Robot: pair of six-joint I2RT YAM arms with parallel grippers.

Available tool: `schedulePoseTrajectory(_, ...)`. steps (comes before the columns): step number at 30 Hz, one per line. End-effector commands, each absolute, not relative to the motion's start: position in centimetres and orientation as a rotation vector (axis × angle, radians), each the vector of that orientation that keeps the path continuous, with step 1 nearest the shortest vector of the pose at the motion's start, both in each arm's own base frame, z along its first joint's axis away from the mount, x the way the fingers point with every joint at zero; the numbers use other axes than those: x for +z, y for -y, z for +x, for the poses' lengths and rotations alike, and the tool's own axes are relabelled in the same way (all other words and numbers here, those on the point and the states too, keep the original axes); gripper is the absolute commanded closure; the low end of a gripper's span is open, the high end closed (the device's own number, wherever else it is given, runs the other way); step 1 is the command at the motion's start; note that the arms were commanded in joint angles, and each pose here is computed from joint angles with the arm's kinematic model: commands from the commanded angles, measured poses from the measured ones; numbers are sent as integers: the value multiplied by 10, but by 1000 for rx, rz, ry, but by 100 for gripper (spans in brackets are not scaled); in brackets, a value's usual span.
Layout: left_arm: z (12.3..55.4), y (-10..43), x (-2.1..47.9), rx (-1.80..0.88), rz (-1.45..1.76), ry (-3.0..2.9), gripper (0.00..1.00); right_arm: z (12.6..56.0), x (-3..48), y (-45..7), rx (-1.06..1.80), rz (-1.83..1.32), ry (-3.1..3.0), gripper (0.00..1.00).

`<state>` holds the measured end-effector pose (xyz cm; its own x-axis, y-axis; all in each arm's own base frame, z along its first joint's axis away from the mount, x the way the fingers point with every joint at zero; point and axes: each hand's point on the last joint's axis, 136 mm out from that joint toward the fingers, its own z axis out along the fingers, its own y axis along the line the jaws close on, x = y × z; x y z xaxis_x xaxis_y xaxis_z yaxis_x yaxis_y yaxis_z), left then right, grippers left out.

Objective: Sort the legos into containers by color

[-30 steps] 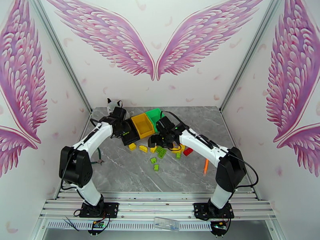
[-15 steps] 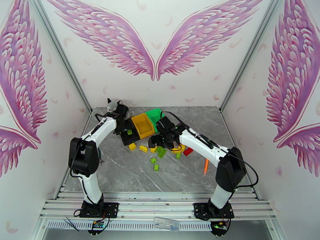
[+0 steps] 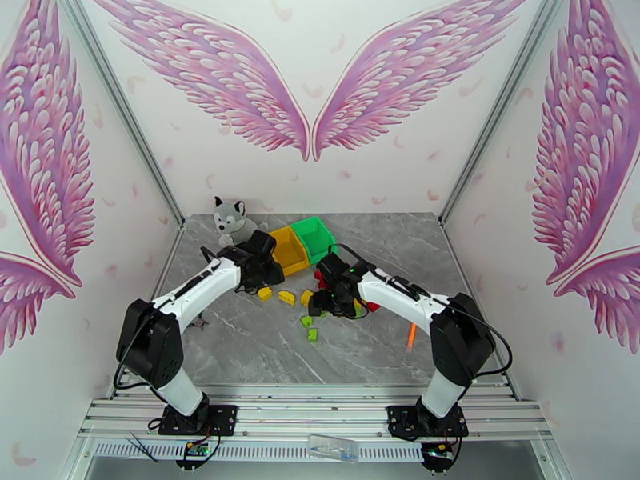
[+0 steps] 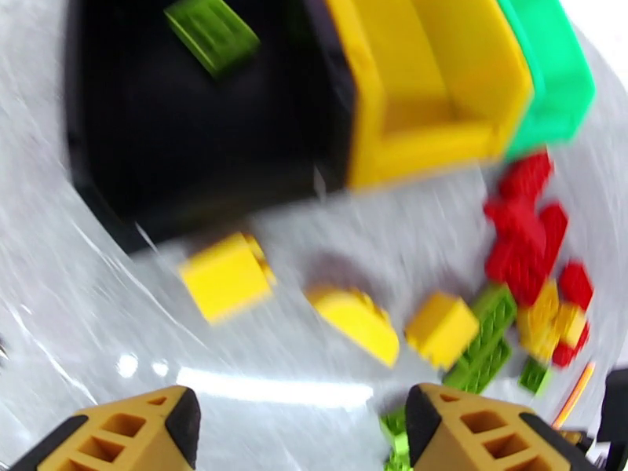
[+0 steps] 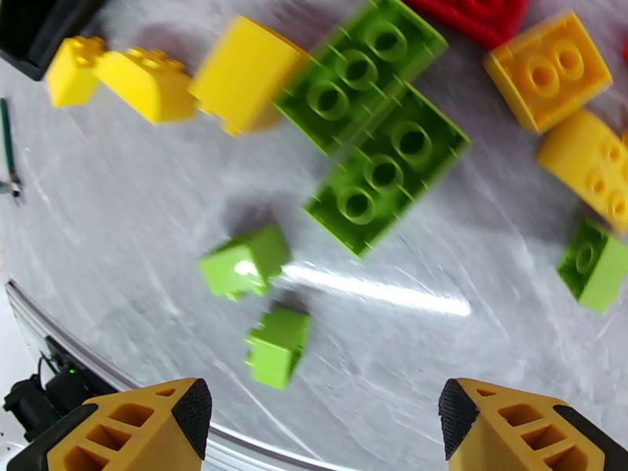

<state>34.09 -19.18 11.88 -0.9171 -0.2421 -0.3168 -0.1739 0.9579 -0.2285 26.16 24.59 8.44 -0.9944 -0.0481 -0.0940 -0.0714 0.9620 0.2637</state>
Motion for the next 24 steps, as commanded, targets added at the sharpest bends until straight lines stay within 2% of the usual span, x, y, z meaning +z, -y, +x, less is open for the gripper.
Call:
schedulePoseTrajectory(1, 312, 211, 106, -316, -284, -2821, 27, 252, 90, -221, 316, -11, -3012, 8)
schedulePoseTrajectory(6, 286, 239, 80, -314, -208, -2907, 27, 236, 88, -194, 261, 83, -3008, 5)
schedulePoseTrajectory(13, 278, 288, 67, -334, -67, -2955, 27, 216, 92, -177, 282, 146, -2985, 4)
schedulePoseTrajectory(24, 277, 301, 33, -248, -64, -3023, 32, 207, 100, -171, 346, 186, -2945, 5)
